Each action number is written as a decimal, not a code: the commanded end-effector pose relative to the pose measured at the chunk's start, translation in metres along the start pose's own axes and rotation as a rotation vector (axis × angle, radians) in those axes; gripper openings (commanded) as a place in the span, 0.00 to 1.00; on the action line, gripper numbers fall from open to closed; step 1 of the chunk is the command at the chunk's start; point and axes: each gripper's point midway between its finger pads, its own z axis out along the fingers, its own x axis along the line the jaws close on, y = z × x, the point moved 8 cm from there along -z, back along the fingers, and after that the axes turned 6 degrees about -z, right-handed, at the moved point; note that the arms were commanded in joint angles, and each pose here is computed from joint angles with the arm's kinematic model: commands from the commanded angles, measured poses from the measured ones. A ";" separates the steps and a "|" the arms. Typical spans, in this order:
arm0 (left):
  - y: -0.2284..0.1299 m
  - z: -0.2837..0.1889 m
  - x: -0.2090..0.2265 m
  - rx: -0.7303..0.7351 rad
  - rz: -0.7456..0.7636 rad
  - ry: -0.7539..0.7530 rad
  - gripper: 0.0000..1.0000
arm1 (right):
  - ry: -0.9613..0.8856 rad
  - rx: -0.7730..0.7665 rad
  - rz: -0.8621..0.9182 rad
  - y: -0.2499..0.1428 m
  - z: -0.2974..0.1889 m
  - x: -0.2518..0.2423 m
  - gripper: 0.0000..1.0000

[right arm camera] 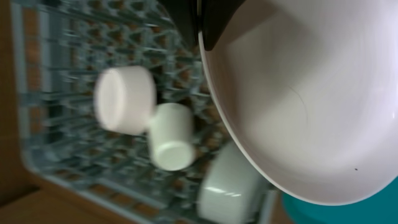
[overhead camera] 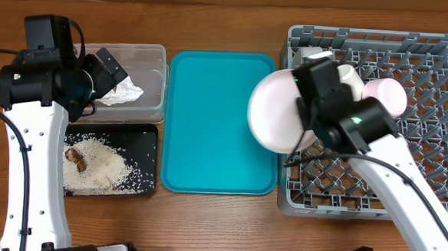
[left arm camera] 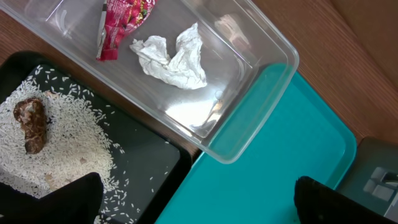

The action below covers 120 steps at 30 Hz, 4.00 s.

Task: Sort waste into correct bins and load items into the dishwasher
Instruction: 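Carry the white plate with the right gripper into the rack's middle, then lower the white plate upright into the rack and open the gripper, then raise the right gripper out of the rack toward the teal tray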

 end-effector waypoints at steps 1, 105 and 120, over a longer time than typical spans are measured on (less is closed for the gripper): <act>0.001 0.002 0.000 0.004 0.017 0.000 1.00 | -0.280 -0.033 0.014 -0.004 -0.022 -0.044 0.04; 0.001 0.002 0.000 0.004 0.017 0.000 1.00 | 0.748 -0.375 0.063 0.090 0.019 0.040 1.00; 0.001 0.002 0.000 0.004 0.017 0.000 1.00 | 0.749 -0.375 0.063 0.089 0.019 0.040 1.00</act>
